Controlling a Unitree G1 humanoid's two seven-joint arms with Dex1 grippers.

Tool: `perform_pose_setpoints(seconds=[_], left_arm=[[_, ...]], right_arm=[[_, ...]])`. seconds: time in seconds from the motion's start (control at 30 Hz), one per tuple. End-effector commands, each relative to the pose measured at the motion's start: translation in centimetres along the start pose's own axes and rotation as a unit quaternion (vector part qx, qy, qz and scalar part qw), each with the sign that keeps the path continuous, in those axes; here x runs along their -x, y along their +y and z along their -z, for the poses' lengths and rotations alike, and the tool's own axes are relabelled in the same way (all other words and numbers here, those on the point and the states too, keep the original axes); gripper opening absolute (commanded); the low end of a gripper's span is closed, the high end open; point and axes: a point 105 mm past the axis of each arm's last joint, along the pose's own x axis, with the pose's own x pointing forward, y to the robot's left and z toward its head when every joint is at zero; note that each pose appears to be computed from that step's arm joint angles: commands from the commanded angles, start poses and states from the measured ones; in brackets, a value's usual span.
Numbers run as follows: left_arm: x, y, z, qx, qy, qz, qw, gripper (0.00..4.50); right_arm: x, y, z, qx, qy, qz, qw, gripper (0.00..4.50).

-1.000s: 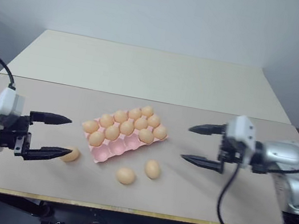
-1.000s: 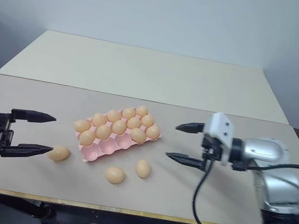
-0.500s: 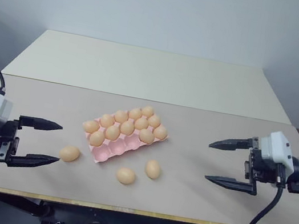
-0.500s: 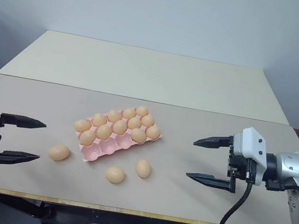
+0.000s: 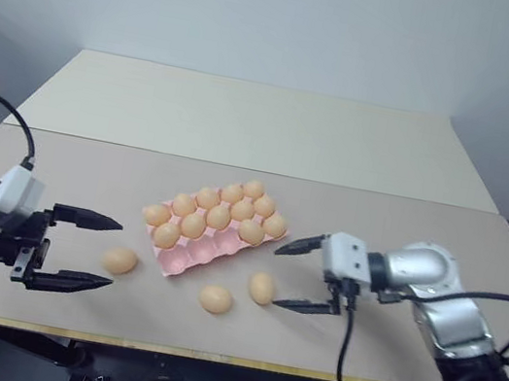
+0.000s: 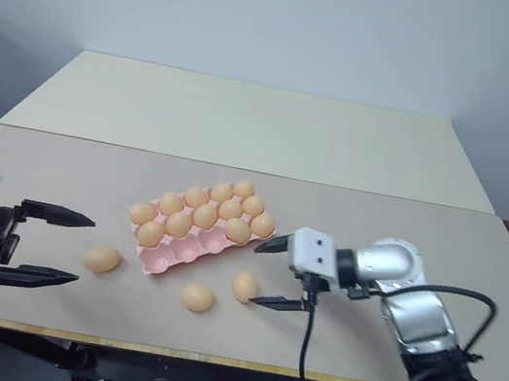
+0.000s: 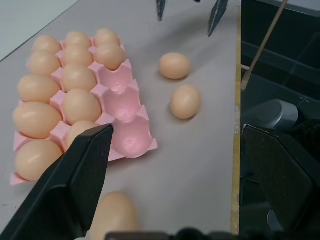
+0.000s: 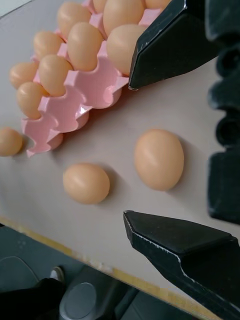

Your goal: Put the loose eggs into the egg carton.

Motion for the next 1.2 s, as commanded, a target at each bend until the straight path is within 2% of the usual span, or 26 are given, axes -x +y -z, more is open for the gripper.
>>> perform_pose_setpoints(seconds=[0.03,0.33,0.43,0.57,0.6,0.73,0.97,1.2], left_arm=[[-1.0,-0.3,-0.8,-0.025,-0.006,0.028,0.999,4.5],[-1.9,-0.1,-0.8,-0.027,-0.014,0.05,0.998,4.5],[-2.0,-0.1,-0.8,-0.027,-0.014,0.051,0.998,4.5],[-1.9,0.0,-0.8,-0.029,-0.015,0.045,0.998,4.5],[-1.9,0.1,-0.8,-0.03,-0.015,0.042,0.999,4.5],[-1.0,0.9,-1.4,-0.029,-0.032,0.009,0.999,4.5],[0.8,2.4,-3.7,-0.02,-0.104,-0.078,0.991,4.5],[1.1,2.1,-3.5,-0.018,-0.094,-0.091,0.991,4.5]], right_arm=[[-1.2,0.2,0.5,0.027,0.013,-0.02,0.999,4.47],[-3.2,-0.4,2.6,0.024,0.039,-0.015,0.999,4.47],[-3.4,-0.6,2.7,0.019,0.035,-0.009,0.999,3.92],[-3.1,-0.5,2.6,0.02,0.03,-0.011,0.999,2.7],[-3.0,-0.5,2.4,0.018,0.027,-0.011,0.999,2.63],[-2.5,-1.3,1.3,0.038,0.016,0.004,0.999,2.63],[-3.8,-4.8,-3.1,0.036,-0.069,0.059,0.995,2.63],[-6.3,-6.8,-2.3,0.044,-0.046,0.102,0.993,2.63]])
